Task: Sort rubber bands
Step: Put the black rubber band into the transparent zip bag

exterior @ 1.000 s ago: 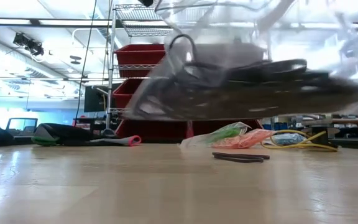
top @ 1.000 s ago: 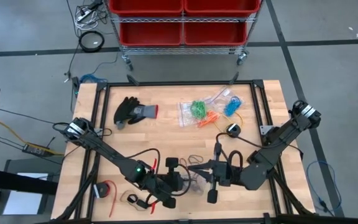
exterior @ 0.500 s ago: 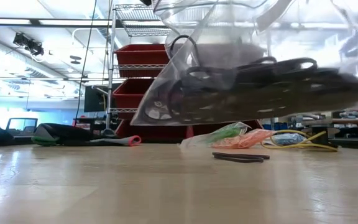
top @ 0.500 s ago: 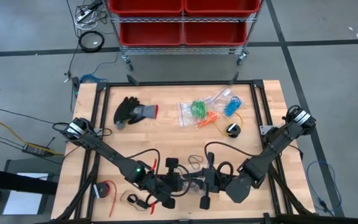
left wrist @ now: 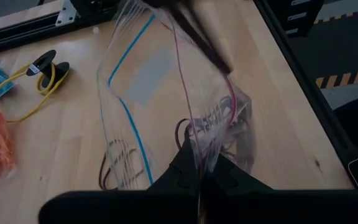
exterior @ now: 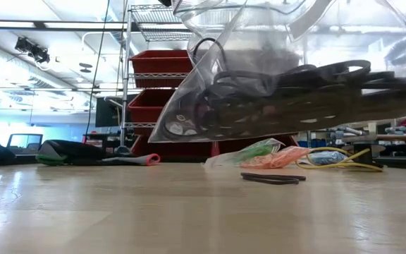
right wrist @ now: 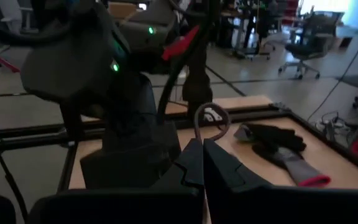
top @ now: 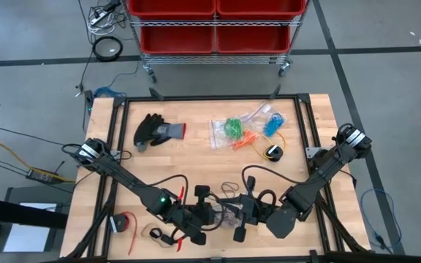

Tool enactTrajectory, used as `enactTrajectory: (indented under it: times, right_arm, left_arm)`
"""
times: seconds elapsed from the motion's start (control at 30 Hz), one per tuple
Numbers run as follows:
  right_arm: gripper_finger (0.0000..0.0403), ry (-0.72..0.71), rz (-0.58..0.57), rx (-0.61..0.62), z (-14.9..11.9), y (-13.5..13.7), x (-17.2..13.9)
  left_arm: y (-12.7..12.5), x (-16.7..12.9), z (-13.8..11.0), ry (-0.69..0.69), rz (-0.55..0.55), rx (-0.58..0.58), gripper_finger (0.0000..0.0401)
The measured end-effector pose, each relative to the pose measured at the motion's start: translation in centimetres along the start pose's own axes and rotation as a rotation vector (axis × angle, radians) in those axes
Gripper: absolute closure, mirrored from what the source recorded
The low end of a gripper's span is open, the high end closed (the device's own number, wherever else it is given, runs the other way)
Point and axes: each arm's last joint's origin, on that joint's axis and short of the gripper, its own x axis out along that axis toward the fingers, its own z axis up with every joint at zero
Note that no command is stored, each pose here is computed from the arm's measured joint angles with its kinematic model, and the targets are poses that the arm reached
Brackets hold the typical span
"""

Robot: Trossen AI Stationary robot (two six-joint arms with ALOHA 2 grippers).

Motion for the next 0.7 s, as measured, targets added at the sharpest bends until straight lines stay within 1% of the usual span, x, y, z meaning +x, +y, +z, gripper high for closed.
enactTrajectory:
  times: [0.7]
  right_arm:
    - [0.0403, -0.040, 0.010, -0.010, 0.66, 0.05, 0.05]
  left_arm:
    - [-0.02, -0.01, 0.01, -0.001, 0.000, -0.001, 0.0399]
